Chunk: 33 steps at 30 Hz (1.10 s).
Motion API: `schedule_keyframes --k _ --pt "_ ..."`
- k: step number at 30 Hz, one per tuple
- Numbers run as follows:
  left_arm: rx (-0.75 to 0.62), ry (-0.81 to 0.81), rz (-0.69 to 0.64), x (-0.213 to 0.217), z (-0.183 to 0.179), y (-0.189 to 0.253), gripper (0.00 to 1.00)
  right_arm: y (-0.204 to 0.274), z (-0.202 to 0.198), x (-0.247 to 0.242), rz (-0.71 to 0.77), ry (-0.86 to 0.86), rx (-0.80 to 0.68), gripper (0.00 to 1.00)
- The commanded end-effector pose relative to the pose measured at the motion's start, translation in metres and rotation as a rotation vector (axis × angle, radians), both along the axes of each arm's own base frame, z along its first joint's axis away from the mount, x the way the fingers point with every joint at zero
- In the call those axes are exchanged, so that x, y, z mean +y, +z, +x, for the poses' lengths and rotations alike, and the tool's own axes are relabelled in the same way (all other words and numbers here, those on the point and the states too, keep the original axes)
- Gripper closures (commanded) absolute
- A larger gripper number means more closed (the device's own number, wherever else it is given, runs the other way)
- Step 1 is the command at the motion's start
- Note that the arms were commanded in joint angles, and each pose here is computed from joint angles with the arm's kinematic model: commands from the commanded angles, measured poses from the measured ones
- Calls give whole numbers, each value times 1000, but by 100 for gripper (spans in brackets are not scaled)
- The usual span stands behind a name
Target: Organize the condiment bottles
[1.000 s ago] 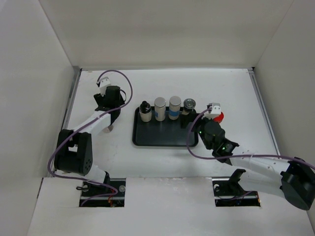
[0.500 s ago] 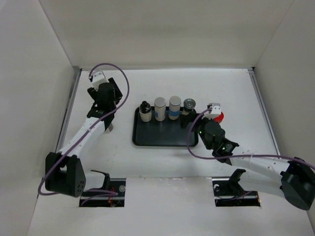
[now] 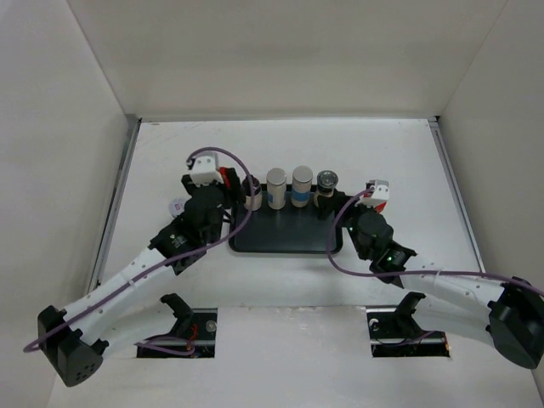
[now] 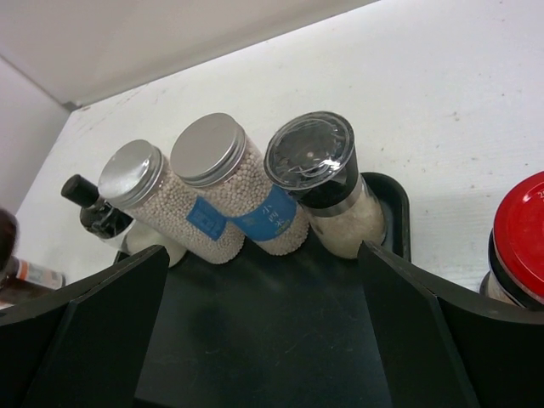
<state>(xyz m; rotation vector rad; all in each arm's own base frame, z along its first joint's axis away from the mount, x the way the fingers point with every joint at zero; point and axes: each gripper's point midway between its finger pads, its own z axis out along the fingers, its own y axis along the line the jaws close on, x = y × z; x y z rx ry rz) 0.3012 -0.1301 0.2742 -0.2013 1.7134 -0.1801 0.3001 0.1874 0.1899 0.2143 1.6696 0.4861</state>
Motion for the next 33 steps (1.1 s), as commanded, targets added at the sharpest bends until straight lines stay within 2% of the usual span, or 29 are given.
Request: schedule_keyframes --k 1,7,14,23,31,33 --pt "-82 -75 -72 -36 -9 26 60 16 5 -6 52 -39 -50 0" --pt "-70 -219 -75 -109 -10 8 60 12 7 -19 62 -86 -44 0" --pt "-37 -306 -49 -168 -6 -35 60 10 9 -30 80 -125 -39 0" --pt "39 -300 9 -174 -11 -83 59 10 10 -38 90 -142 -37 0" --pt "81 -282 -5 -170 -20 -121 47 8 11 -37 91 -141 -33 0" --pt "85 -275 4 -168 -19 -123 36 9 10 -36 92 -137 -34 0"
